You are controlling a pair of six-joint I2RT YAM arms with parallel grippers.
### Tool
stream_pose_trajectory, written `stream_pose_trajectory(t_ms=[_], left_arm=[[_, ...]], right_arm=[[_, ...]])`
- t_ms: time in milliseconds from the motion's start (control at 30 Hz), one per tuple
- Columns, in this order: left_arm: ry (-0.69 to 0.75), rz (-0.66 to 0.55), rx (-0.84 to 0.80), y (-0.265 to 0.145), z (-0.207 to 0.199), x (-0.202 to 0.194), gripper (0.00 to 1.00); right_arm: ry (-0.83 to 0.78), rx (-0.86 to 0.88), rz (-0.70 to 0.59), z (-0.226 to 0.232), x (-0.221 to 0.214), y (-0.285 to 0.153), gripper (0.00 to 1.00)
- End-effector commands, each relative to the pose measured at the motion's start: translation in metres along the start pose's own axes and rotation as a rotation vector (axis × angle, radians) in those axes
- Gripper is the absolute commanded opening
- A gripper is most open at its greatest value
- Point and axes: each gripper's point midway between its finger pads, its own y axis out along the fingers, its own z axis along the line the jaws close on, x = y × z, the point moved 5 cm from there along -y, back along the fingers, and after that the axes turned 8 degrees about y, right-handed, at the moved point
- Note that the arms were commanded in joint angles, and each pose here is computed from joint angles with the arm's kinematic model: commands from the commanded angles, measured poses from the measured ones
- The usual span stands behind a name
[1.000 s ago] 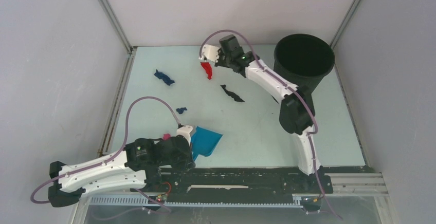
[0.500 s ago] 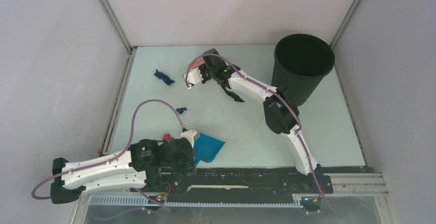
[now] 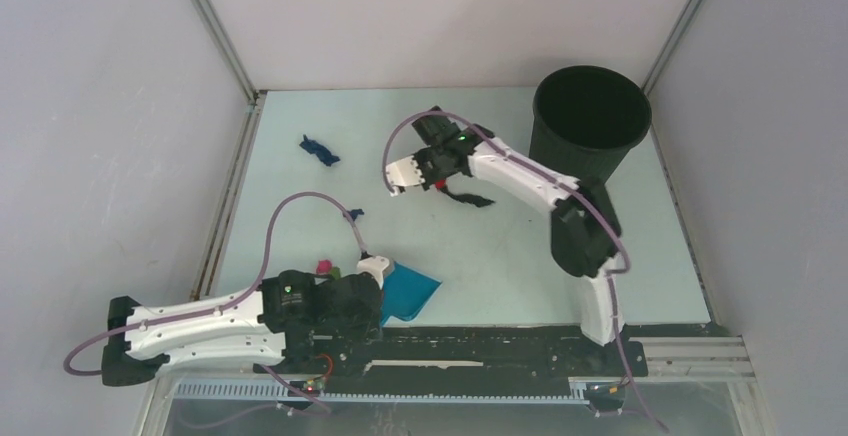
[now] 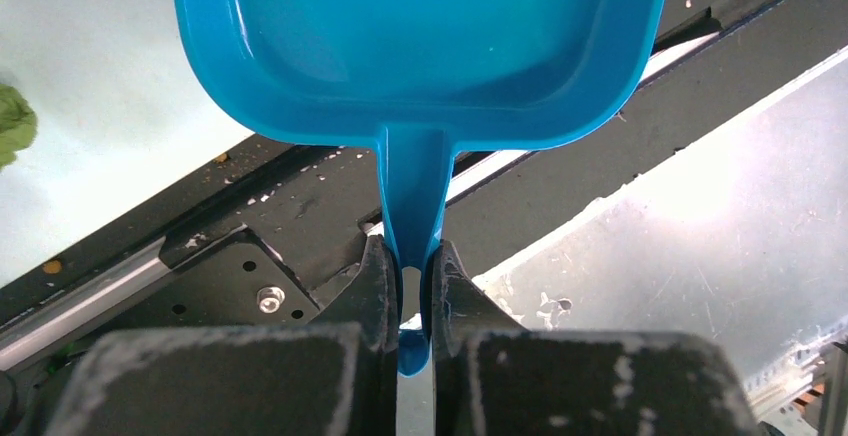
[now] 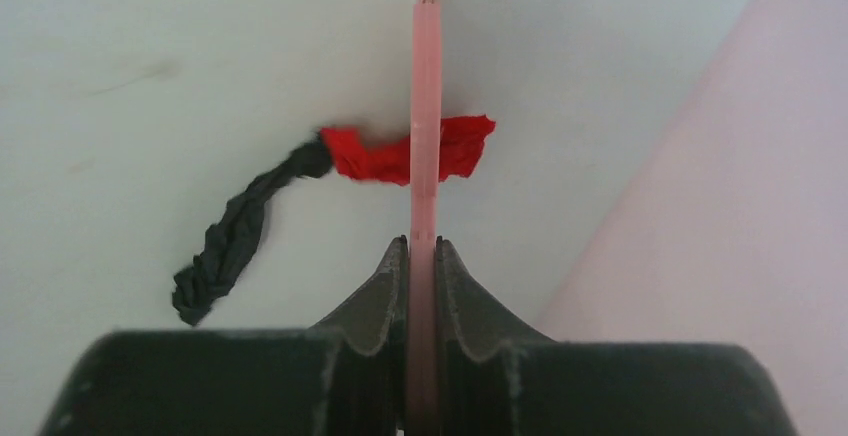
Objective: Sweep away the paper scraps from the table
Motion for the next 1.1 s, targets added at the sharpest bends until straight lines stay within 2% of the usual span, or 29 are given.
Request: stream_pose_trajectory(t_ms=[0,133,267,433,500,567,667,800,933,1067], left_arm=[[0.055,-0.075,0.026,-0.014,0.0,0.016,0.01],[0.077,-0.114,0.147,-0.017,0.015,0.024,0.0],[-0.039,-0.213,0.294,-0.025,0.034,0.037,0.0],[-0.253,-0.493,0.348,-0.074,0.051,0.069,0.0],[-0.312,-0.625,0.343,-0.104,0.057,0.084,0.0],[-0.348,-0.729,0.372,-0.13,0.065,0.096,0.0],[-0.341,-0.825,0.431,-0.157,0.071,0.114,0.0],[-0.295,-0.82,0.508,-0.169,0.069,0.135,0.0],[-0.284,-0.818,0.503,-0.166,0.064,0.145,0.0],[-0.352,-0.901,0.437,-0.168,0.065,0.142,0.0]], right_arm=[[0.161,0.196,-0.075,0.054,0.011,-0.105,0.0],[0.404,0.136,-0.244,0.06,0.026,-0.163,0.0],[0.757,-0.014,-0.475,0.033,0.032,-0.207,0.0],[1.246,0.018,-0.662,0.026,0.019,-0.225,0.0],[1.435,0.018,-0.662,0.027,0.009,-0.219,0.0],[1.547,0.059,-0.64,0.031,0.009,-0.21,0.0],[1.646,0.25,-0.625,0.041,0.028,-0.193,0.0],[1.555,0.506,-0.594,0.065,0.081,-0.17,0.0],[1.574,0.663,-0.563,0.067,0.124,-0.154,0.0],[1.641,0.798,-0.499,0.071,0.167,-0.13,0.0]])
